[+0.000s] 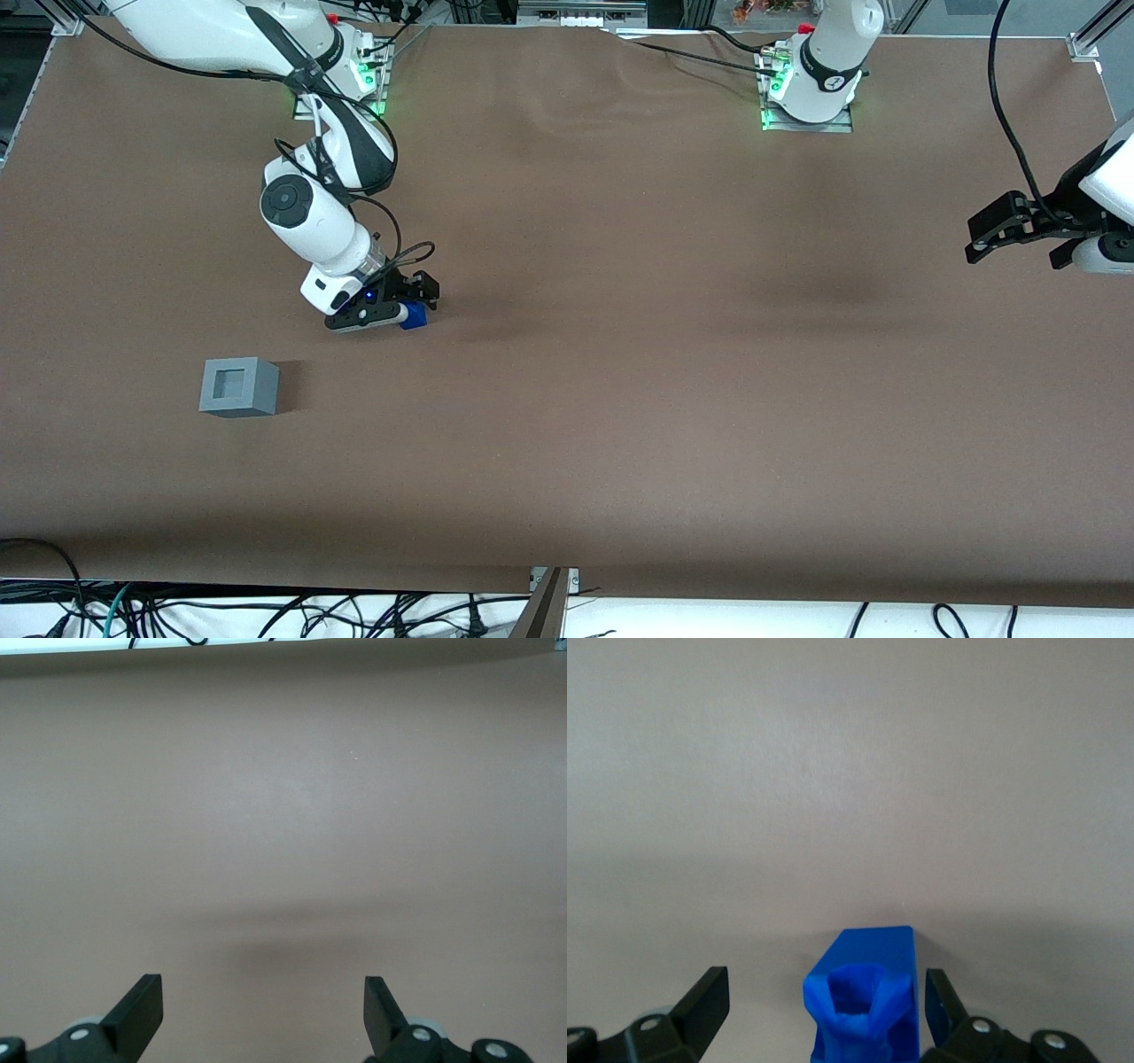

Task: Insert blue part into gray base with right arm
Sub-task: 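Lower the right gripper and close it on the blue block, then carry the blue block with the right gripper over the gray base, then lower the blue block into the gray base's square hole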

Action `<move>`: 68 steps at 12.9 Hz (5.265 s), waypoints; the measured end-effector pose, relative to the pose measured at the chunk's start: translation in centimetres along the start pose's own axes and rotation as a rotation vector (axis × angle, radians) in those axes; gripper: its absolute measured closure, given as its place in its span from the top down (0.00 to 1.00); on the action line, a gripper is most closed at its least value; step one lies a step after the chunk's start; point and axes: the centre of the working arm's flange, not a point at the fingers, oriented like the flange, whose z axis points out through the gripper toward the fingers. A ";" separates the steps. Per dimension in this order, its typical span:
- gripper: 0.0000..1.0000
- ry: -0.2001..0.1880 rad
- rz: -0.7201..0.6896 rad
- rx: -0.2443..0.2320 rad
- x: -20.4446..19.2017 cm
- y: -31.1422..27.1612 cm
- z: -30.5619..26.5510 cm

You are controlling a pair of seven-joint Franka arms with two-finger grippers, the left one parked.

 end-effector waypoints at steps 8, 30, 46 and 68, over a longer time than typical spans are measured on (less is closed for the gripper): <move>0.52 -0.012 -0.002 -0.016 -0.1 0.7 0.1; 0.52 -0.001 0.086 -0.088 13.2 27.9 -12.4; 0.52 -0.021 0.035 -0.073 12.5 29.4 -11.2; 0.52 -0.063 0.042 -0.056 11.8 29.2 -11.0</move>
